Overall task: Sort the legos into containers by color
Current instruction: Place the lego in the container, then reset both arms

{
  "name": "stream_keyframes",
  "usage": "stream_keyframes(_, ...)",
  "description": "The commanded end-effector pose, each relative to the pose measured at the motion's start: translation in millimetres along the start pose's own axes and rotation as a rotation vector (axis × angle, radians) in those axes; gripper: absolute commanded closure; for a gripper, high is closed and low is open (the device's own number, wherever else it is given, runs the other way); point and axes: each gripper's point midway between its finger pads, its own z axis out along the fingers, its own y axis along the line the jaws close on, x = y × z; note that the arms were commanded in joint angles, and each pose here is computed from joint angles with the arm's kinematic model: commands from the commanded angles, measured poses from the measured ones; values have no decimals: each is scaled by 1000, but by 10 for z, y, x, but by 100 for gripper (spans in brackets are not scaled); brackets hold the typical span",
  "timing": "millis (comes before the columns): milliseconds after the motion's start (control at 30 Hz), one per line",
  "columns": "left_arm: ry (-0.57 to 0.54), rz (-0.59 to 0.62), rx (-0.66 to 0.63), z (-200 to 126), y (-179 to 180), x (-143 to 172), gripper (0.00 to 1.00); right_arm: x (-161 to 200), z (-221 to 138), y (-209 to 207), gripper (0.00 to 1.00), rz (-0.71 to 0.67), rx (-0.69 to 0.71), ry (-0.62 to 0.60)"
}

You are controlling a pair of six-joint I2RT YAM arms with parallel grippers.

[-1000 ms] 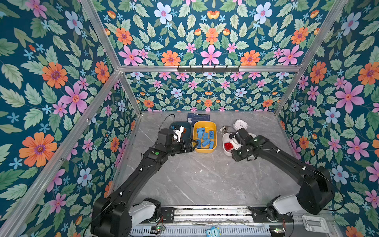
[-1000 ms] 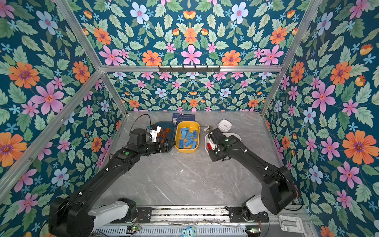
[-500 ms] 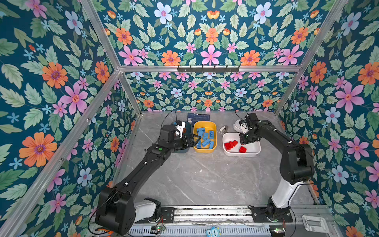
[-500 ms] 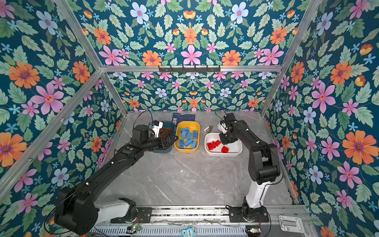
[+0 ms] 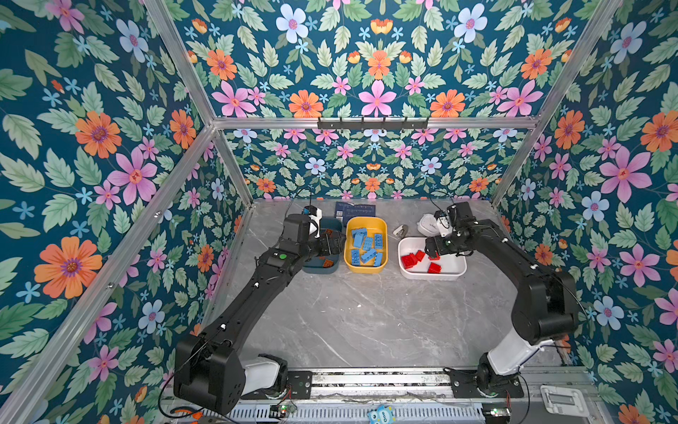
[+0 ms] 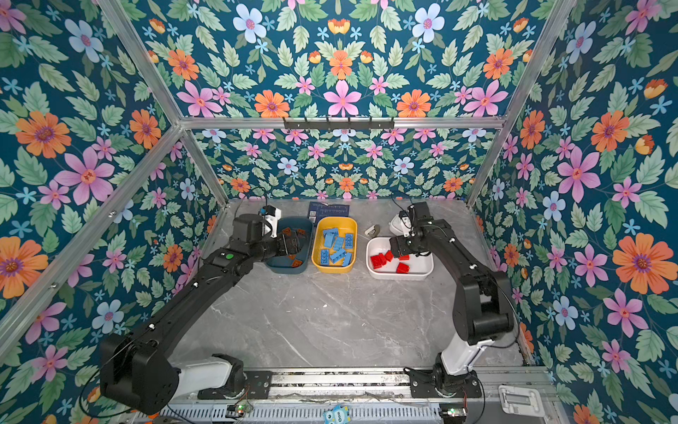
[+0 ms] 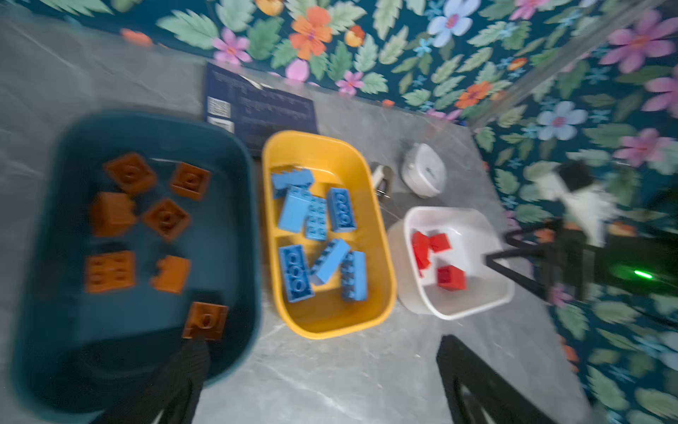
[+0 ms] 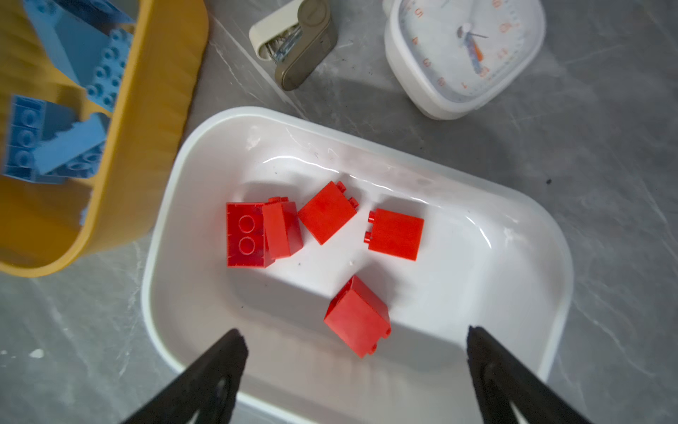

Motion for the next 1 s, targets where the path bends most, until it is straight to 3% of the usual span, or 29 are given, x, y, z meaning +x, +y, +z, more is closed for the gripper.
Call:
stream_keyframes(0, -43, 108, -383, -149, 769, -67, 0, -64, -200, -114, 3, 114, -35, -149)
stream_keyframes(200, -238, 64, -633, -274, 1553, -13, 0, 202, -298, -631, 1, 242, 114, -393)
stream_keyframes(467, -344, 65, -814, -353, 2111, 318, 0, 426, -183, -768, 1, 201, 214, -509)
stream_keyframes(700, -384, 92, -802, -176, 2254, 624, 0, 414, -18, -729, 1, 148, 186, -610)
stream_keyframes(967, -441, 140, -724, 2, 2166, 485, 0, 360, 85, -641, 1, 131, 120, -656)
